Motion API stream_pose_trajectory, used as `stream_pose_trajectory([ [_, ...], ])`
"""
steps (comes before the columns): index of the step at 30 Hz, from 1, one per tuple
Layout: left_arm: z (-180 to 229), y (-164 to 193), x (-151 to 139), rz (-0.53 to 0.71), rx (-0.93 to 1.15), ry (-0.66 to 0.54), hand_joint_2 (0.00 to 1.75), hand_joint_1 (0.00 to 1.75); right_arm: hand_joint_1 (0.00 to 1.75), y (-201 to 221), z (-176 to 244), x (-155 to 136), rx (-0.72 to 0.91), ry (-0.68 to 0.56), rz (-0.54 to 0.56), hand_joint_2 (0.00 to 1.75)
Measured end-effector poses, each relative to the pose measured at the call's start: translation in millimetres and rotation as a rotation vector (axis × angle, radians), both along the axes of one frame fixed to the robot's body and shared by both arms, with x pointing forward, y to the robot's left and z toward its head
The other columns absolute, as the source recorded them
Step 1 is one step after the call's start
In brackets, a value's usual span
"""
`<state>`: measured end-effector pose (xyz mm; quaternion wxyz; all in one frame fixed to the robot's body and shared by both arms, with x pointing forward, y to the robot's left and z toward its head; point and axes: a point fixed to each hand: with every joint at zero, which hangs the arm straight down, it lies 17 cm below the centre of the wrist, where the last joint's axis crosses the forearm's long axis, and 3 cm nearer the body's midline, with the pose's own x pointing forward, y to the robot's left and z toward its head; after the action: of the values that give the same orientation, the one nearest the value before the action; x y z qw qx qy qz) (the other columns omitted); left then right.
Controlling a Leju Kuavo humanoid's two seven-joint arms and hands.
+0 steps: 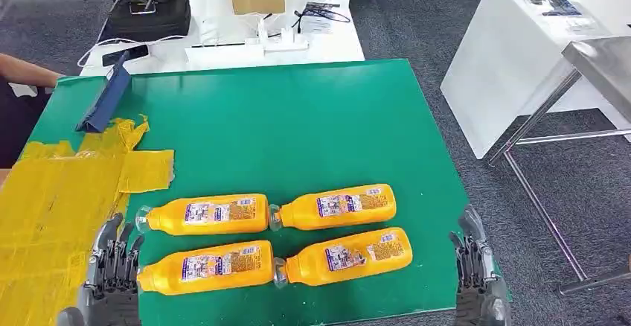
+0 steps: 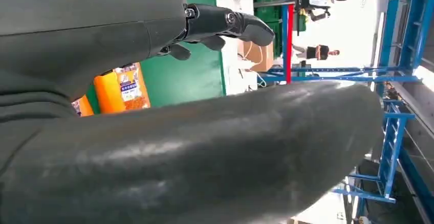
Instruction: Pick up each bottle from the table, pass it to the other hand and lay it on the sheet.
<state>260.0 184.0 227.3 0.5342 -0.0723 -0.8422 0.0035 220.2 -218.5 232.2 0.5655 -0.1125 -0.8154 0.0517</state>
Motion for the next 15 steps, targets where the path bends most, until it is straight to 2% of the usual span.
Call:
stream_pose_trajectory([
  [8,-16.9,-5.3,7.4,-0.013,0.061,0.070,0.00,0.00,0.00,-5.6,-16.3,8.3,-0.006,0.079,-0.003,0.00],
  [11,-32.5,-3.6,16.3,-0.010,0.093,0.128,0.00,0.00,0.00,-2.6,-33.5,14.5,0.029,0.143,0.087,0.00],
  [15,-45.3,1.0,26.8,-0.003,0.097,0.174,0.00,0.00,0.00,-5.9,-42.2,24.0,0.015,0.161,0.157,0.00],
])
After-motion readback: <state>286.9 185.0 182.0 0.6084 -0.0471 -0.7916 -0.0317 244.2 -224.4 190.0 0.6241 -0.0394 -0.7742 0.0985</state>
